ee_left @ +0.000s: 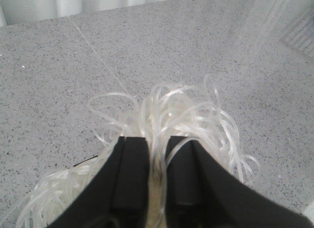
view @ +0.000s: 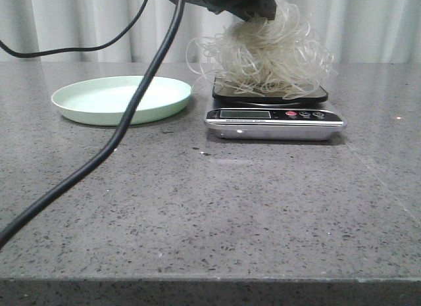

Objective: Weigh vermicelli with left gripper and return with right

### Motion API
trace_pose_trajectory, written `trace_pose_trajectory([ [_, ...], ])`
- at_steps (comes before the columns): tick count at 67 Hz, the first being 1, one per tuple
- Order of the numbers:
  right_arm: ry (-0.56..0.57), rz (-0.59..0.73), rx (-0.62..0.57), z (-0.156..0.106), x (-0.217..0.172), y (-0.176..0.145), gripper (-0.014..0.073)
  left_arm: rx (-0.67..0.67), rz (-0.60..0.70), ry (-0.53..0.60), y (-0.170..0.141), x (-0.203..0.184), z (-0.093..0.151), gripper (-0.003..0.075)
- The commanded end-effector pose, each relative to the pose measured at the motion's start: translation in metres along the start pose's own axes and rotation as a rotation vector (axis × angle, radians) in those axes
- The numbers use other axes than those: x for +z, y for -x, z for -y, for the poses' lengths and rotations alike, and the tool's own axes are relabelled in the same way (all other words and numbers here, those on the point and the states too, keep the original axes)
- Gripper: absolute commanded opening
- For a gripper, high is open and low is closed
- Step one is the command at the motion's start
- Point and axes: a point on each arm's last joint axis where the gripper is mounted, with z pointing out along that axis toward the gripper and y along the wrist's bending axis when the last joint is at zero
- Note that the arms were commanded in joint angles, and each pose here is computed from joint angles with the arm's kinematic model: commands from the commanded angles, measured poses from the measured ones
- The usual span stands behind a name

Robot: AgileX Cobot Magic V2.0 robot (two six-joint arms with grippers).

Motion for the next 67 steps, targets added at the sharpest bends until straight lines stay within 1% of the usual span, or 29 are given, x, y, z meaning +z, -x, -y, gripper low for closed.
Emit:
trace_pose_trajectory([
  [1, -0.012, 0.096, -0.005, 0.001, -0.002, 0.01, 0.015, 0.003, 0.133, -0.022, 0.033, -0.025, 0.011, 0.0314],
  [3, -0.012, 0.096, -0.005, 0.001, -0.002, 0.01, 0.015, 0.003, 0.129, -0.024, 0.034, -0.026, 0.012, 0.0375],
  [4, -0.012, 0.096, -0.005, 0.001, -0.002, 0.01, 0.015, 0.003, 0.127, -0.024, 0.034, -0.026, 0.012, 0.0386],
  [7, -0.012, 0.096, -0.005, 0.001, -0.002, 0.01, 0.015, 0.004, 0.125, -0.026, 0.035, -0.027, 0.012, 0.0465],
  [8, -0.012, 0.096, -0.005, 0.001, -0.002, 0.01, 0.015, 0.004, 0.124, -0.026, 0.035, -0.027, 0.012, 0.0474],
  [9, -0.012, 0.096, -0.005, 0.001, -0.002, 0.01, 0.015, 0.004, 0.126, -0.026, 0.035, -0.027, 0.012, 0.05],
  [14, -0.012, 0.096, -0.005, 0.001, -0.002, 0.01, 0.015, 0.005, 0.128, -0.03, 0.038, -0.032, 0.014, 0.0547],
  [27, -0.012, 0.096, -0.005, 0.001, -0.002, 0.01, 0.015, 0.038, 0.149, -0.037, 0.055, -0.059, 0.017, 0.0547],
  [36, -0.012, 0.096, -0.005, 0.001, -0.002, 0.01, 0.015, 0.118, 0.177, -0.018, 0.073, -0.094, 0.018, 0.0547],
  [43, -0.012, 0.096, -0.005, 0.001, -0.002, 0.01, 0.015, 0.126, 0.205, -0.004, 0.085, -0.118, 0.014, 0.0547],
  [48, -0.012, 0.096, -0.005, 0.001, -0.002, 0.01, 0.015, 0.119, 0.22, 0.022, 0.094, -0.14, 0.004, 0.0547],
  [57, -0.012, 0.096, -0.005, 0.001, -0.002, 0.01, 0.015, 0.102, 0.229, 0.079, 0.096, -0.17, -0.015, 0.054],
  [60, -0.012, 0.096, -0.005, 0.001, -0.002, 0.01, 0.015, 0.091, 0.238, 0.116, 0.094, -0.184, -0.027, 0.0526],
  [61, -0.012, 0.096, -0.005, 0.001, -0.002, 0.01, 0.015, 0.091, 0.238, 0.116, 0.094, -0.185, -0.026, 0.0526],
  [62, -0.012, 0.096, -0.005, 0.001, -0.002, 0.01, 0.015, 0.086, 0.248, 0.135, 0.093, -0.195, -0.031, 0.0513],
  [63, -0.012, 0.096, -0.005, 0.001, -0.002, 0.01, 0.015, 0.083, 0.242, 0.14, 0.092, -0.194, -0.033, 0.051],
  [65, -0.012, 0.096, -0.005, 0.001, -0.002, 0.01, 0.015, 0.078, 0.245, 0.156, 0.088, -0.201, -0.037, 0.0498],
  [66, -0.012, 0.096, -0.005, 0.001, -0.002, 0.01, 0.015, 0.071, 0.248, 0.177, 0.085, -0.21, -0.042, 0.0479],
  [67, -0.012, 0.096, -0.005, 0.001, -0.002, 0.01, 0.015, 0.071, 0.248, 0.177, 0.085, -0.21, -0.042, 0.0479],
])
